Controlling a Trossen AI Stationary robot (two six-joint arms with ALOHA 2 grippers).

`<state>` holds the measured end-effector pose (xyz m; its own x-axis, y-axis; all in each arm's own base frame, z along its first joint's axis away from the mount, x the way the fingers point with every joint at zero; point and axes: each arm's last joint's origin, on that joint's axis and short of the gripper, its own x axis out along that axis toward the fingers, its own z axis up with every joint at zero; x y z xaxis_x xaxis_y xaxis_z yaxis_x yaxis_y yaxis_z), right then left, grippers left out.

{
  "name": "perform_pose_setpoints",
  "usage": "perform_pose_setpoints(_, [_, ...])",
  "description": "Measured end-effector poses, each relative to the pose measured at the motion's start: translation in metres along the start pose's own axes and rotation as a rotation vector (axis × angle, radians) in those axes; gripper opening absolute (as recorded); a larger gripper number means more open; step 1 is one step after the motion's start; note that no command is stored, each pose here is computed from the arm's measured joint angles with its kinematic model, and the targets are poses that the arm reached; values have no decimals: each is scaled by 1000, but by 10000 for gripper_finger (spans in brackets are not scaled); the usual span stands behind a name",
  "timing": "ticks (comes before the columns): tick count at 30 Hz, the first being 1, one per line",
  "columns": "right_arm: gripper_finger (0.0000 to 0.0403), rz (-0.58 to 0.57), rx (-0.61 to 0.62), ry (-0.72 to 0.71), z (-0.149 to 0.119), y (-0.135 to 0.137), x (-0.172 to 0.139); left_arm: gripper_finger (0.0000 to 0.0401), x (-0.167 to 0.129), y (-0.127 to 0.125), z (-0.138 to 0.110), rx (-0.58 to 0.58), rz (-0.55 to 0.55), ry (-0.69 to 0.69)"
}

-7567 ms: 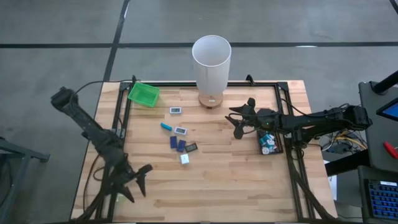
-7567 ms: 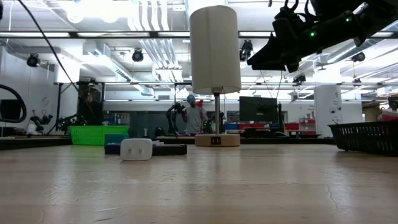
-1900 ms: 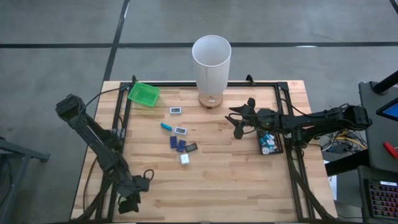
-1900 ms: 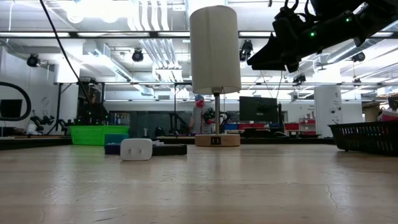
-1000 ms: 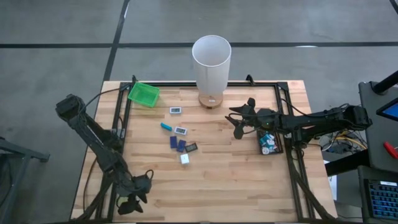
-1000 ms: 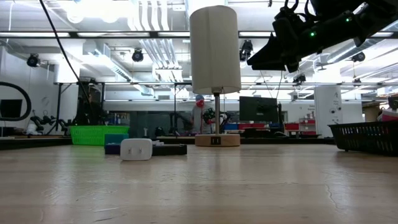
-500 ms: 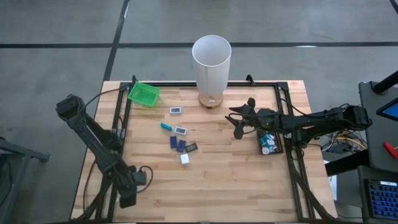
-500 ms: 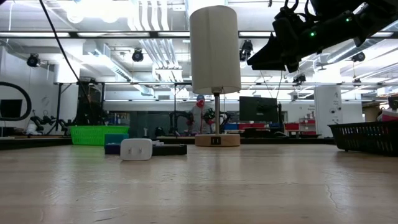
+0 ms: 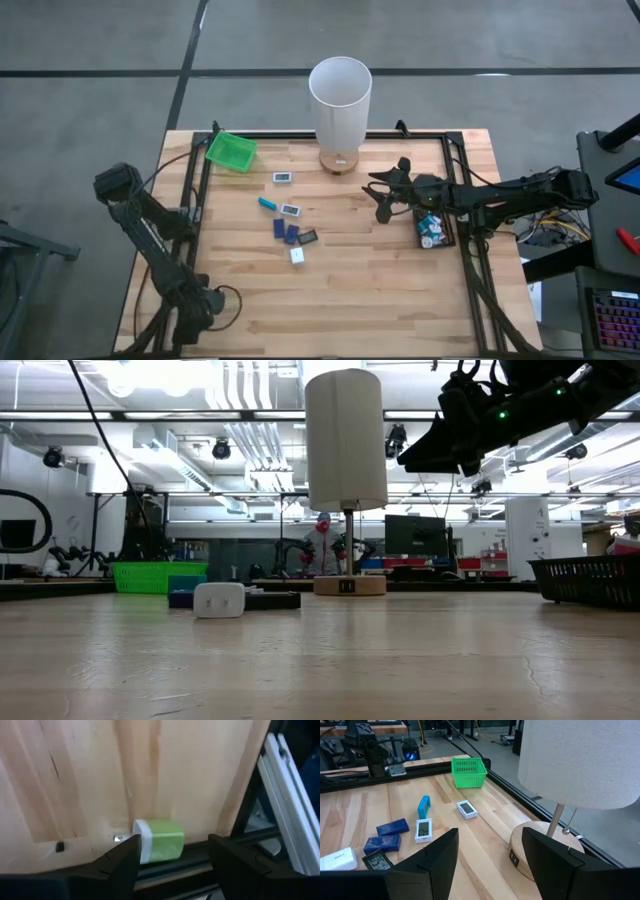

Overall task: Pick & Place Office items
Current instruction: Put the green charger adapter into the black bin

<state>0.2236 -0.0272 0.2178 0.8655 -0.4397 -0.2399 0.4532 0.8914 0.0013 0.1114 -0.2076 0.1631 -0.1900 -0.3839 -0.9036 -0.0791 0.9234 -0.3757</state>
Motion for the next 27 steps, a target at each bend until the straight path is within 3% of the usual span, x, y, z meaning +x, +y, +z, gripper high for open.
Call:
perform_pose_setpoints(7, [217,0,0,0,0,0,0,234,-17,-28,-6,112,99,-83])
perform_pose_setpoints(12, [217,0,0,0,0,0,0,234,-17,-43,-19,126,179,-155])
perform_pose_setpoints(27, [217,0,0,0,0,0,0,234,-11,-34,-20,142,302,-297])
